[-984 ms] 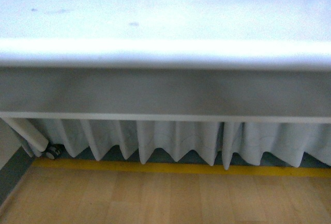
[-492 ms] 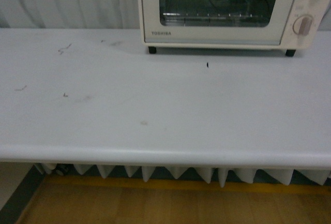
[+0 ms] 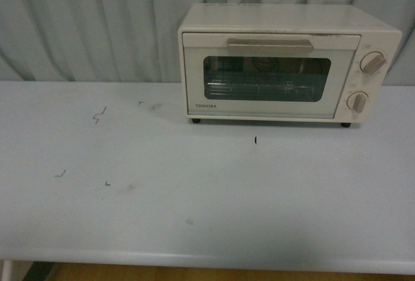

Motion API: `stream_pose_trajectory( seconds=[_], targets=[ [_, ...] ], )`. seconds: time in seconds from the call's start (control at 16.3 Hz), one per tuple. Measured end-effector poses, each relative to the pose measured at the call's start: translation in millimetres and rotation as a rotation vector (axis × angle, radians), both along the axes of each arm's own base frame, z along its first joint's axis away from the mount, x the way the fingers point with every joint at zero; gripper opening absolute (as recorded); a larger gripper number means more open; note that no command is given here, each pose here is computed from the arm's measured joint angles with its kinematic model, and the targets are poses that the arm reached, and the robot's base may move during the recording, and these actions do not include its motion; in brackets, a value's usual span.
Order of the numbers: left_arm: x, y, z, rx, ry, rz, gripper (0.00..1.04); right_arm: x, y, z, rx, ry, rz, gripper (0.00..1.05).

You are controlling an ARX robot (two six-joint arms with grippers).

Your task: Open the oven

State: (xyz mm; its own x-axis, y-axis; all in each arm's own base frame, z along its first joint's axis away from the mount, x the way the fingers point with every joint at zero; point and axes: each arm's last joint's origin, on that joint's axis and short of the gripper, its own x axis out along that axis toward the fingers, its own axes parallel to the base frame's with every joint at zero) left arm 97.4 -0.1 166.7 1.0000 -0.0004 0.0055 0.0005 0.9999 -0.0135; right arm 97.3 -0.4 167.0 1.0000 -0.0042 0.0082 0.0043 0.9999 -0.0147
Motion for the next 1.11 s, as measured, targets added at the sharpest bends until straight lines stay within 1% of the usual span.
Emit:
stream_pose_trajectory(
  seconds=[1.11],
  targets=[
    [0.0,0.0,-0.4,0.0,0.005,0.0,0.98,0.0,0.0,-0.5,0.0,0.005,-0.001,0.98]
  ],
)
